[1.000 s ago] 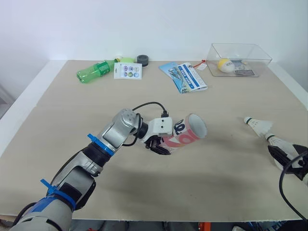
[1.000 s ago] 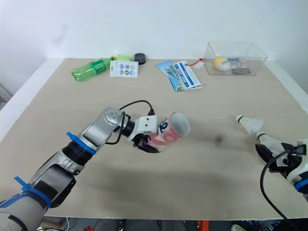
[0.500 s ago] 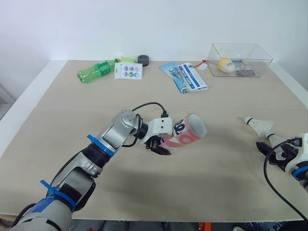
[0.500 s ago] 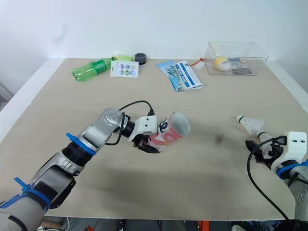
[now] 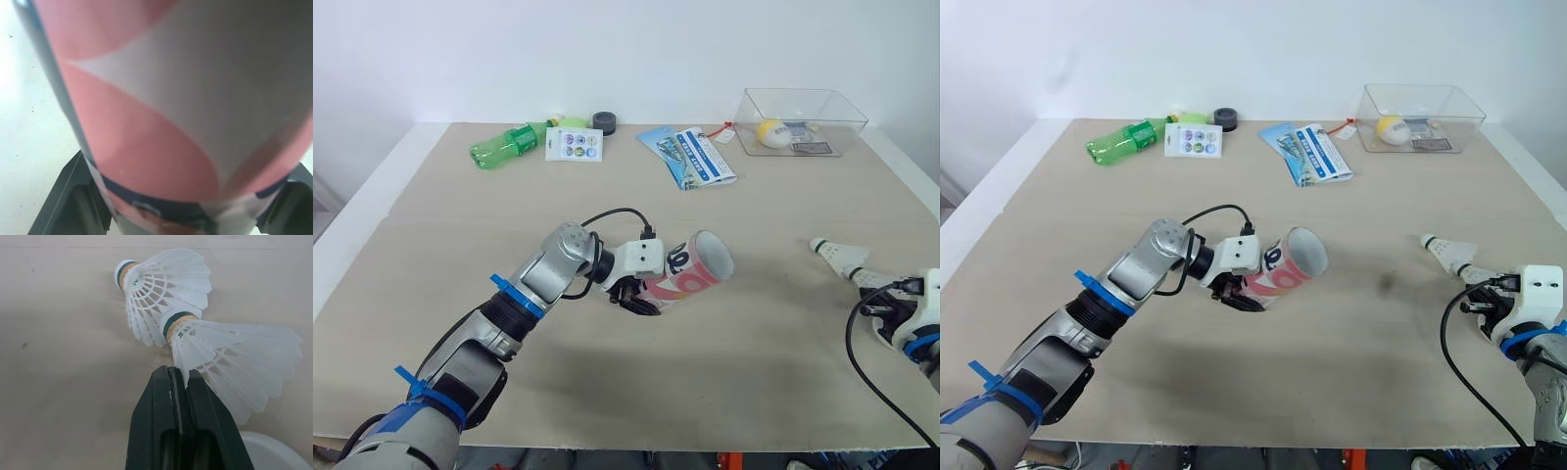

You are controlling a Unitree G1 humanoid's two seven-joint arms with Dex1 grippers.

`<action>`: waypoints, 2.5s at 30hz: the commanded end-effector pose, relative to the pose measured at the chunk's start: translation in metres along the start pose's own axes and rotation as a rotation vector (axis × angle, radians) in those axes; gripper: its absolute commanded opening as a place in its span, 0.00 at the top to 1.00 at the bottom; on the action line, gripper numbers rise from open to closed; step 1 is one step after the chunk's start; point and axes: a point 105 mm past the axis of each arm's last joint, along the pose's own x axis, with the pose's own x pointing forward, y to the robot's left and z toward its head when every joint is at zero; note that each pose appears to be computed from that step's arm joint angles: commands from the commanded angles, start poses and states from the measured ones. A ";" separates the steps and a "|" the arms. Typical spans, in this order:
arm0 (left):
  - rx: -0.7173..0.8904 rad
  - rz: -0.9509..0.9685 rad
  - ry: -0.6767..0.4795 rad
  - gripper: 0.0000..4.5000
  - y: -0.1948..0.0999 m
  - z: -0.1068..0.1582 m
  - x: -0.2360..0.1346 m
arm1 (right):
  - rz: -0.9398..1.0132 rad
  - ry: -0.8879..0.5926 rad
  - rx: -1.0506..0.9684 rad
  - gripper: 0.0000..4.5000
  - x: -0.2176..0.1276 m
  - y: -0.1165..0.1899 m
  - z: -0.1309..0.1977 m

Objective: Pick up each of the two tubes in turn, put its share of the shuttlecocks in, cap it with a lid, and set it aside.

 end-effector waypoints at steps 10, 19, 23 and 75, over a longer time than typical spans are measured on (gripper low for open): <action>0.010 -0.005 0.012 0.34 0.002 -0.001 0.001 | -0.120 -0.125 -0.012 1.00 -0.007 -0.009 0.030; 0.019 -0.017 0.010 0.34 0.001 0.000 0.003 | -0.129 -0.123 -0.042 1.00 -0.021 -0.012 0.038; 0.024 -0.019 0.008 0.34 0.002 0.002 0.005 | -0.153 -0.131 -0.054 1.00 -0.027 -0.017 0.040; -0.041 0.071 0.034 0.34 0.025 -0.009 -0.004 | 0.790 -0.441 -0.624 0.02 -0.041 0.125 0.185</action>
